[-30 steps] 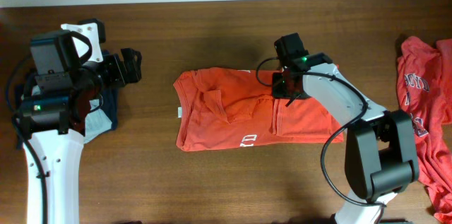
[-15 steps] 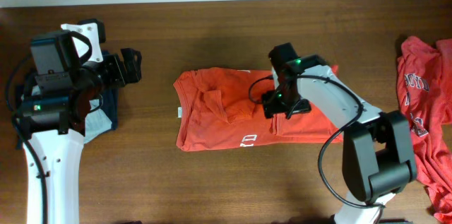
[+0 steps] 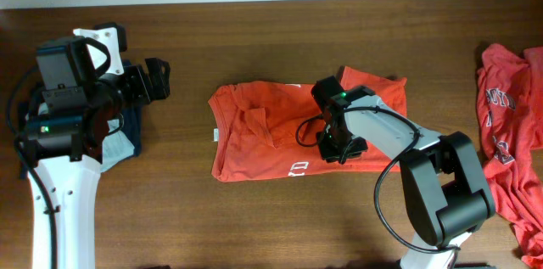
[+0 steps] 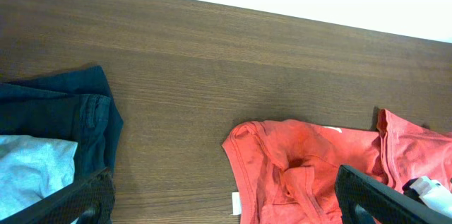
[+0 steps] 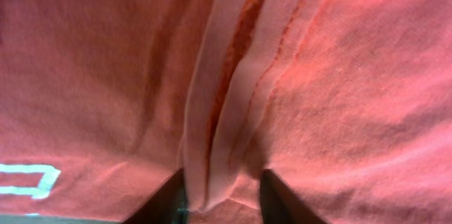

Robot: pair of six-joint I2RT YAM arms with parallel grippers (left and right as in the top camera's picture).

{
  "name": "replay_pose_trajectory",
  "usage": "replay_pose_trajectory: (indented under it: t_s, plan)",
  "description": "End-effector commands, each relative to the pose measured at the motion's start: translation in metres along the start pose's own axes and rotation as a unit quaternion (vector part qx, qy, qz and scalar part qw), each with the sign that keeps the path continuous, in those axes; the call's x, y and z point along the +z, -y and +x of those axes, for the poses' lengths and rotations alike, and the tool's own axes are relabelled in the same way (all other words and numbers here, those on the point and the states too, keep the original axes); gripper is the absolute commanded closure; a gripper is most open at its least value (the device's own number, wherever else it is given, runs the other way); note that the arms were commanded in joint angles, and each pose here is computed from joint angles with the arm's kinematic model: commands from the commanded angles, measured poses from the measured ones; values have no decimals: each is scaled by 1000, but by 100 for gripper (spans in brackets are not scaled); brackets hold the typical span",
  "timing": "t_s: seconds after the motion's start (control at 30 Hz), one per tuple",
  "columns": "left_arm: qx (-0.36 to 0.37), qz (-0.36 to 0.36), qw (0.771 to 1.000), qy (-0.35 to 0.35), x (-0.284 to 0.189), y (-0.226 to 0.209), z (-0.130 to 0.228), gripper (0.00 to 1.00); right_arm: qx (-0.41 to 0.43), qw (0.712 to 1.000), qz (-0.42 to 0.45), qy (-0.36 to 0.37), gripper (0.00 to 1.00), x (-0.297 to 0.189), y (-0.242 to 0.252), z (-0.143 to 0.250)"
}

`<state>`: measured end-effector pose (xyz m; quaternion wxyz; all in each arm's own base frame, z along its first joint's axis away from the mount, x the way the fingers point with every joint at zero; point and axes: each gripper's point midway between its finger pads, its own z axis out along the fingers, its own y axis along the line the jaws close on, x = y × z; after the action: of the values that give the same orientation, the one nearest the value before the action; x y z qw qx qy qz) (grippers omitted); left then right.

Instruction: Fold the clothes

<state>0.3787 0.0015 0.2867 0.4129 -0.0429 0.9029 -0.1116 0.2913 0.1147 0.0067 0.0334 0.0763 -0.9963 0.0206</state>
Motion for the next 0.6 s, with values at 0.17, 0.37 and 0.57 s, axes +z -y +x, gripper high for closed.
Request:
replay_pose_trajectory:
  t_s: [0.17, 0.37, 0.57]
  plan:
    - [13, 6, 1000, 20, -11, 4, -10, 1, -12, 1000, 8, 18, 83, -16, 2, 1]
    - [13, 6, 1000, 20, -11, 4, -9, 1, -38, 998, -18, 55, 94, -45, -9, 1]
    - [13, 7, 1000, 20, -11, 4, -9, 1, -63, 996, -31, 59, 96, -54, -24, 10]
